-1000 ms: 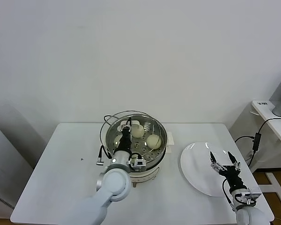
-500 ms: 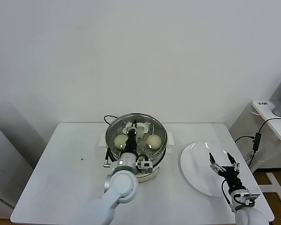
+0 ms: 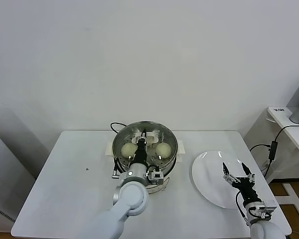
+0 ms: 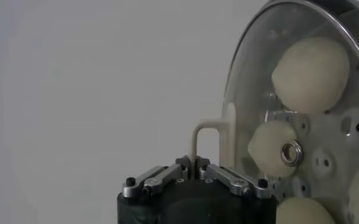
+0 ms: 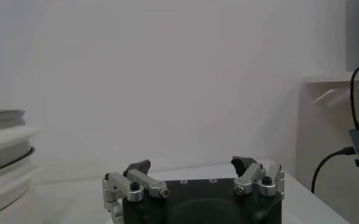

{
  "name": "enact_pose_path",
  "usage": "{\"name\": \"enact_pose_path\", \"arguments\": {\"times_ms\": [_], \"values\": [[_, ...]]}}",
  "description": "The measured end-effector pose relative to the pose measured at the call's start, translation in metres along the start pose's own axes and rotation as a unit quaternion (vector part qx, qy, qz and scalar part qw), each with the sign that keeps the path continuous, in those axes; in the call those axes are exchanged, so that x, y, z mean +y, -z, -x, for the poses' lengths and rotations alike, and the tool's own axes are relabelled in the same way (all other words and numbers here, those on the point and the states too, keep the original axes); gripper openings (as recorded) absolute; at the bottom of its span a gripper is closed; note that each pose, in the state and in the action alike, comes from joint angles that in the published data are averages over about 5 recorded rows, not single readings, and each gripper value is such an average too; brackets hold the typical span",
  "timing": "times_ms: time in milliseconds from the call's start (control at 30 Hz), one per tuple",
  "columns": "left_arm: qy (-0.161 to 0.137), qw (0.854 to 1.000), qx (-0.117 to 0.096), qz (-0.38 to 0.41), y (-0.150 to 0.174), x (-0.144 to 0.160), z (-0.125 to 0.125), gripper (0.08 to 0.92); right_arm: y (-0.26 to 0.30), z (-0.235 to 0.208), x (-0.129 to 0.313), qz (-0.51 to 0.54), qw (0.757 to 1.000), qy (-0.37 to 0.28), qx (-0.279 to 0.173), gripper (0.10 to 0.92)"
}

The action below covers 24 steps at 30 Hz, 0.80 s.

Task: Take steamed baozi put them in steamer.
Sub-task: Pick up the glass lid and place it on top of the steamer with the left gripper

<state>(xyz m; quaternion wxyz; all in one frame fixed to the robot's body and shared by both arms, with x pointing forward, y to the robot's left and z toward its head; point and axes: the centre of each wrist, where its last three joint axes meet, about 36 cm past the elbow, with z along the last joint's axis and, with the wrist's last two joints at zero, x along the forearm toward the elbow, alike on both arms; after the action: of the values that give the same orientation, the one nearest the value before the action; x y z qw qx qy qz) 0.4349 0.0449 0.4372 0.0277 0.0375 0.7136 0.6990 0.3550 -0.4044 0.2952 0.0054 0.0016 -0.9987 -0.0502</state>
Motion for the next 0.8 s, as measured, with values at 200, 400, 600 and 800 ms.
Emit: {"name": "enact_pose_path", "arguments": {"times_ms": [200, 400, 600, 800], "values": [[-0.004, 1.000, 0.002, -0.010, -0.002, -0.002, -0.002, 0.137, -0.001, -0.002, -0.002, 0.000, 1.000, -0.003, 0.000, 0.823], [-0.011, 1.000, 0.001, -0.024, -0.009, -0.002, -0.006, 0.283, -0.001, -0.001, -0.003, 0.000, 1.000, -0.003, -0.001, 0.823], [-0.030, 0.997, -0.016, -0.072, -0.024, 0.015, -0.019, 0.465, 0.000, -0.001, -0.006, 0.000, 1.000, -0.004, -0.002, 0.823], [-0.075, 0.979, -0.067, -0.180, -0.059, 0.050, -0.042, 0.621, 0.001, 0.000, -0.009, 0.000, 1.000, -0.001, -0.003, 0.823]]}}
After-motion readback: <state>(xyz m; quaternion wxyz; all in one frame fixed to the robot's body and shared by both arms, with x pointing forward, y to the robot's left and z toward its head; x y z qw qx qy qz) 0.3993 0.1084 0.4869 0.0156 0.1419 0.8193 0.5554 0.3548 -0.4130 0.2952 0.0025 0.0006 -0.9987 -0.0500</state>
